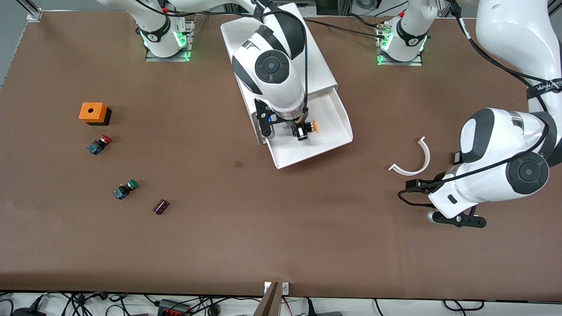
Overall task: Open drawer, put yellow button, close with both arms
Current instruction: 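Lower the yellow button into the open drawer and open the right gripper, then push the drawer front with the left gripper while the right gripper withdraws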
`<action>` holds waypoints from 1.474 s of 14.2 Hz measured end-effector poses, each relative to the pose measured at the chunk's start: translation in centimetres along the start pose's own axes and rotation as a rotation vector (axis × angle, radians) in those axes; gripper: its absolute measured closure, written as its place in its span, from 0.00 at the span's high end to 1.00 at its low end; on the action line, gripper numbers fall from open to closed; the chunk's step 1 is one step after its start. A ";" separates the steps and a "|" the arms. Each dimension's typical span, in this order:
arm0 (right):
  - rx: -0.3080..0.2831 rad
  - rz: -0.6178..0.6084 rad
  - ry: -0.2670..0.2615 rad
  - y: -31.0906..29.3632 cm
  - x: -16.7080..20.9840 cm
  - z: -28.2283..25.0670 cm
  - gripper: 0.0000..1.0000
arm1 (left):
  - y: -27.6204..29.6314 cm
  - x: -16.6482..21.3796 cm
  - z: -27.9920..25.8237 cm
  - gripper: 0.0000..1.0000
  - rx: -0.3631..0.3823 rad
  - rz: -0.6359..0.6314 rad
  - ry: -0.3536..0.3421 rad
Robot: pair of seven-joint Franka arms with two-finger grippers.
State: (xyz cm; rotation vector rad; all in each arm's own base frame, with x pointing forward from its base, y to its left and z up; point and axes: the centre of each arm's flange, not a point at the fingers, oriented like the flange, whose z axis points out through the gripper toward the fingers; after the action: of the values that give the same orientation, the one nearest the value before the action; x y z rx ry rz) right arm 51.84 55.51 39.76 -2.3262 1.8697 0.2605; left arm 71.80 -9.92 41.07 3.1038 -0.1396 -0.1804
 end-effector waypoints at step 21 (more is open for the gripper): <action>-0.162 -0.629 0.118 -7.9 30.8 -17.1 1.00 | 12.0 -1.2 1.7 1.00 -0.079 -0.332 0.006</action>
State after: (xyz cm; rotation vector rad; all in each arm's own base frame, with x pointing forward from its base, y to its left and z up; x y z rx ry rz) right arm 66.73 24.15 49.54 -2.9436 1.0918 0.2017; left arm 69.38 -21.76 39.95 3.0245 0.3750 -0.1782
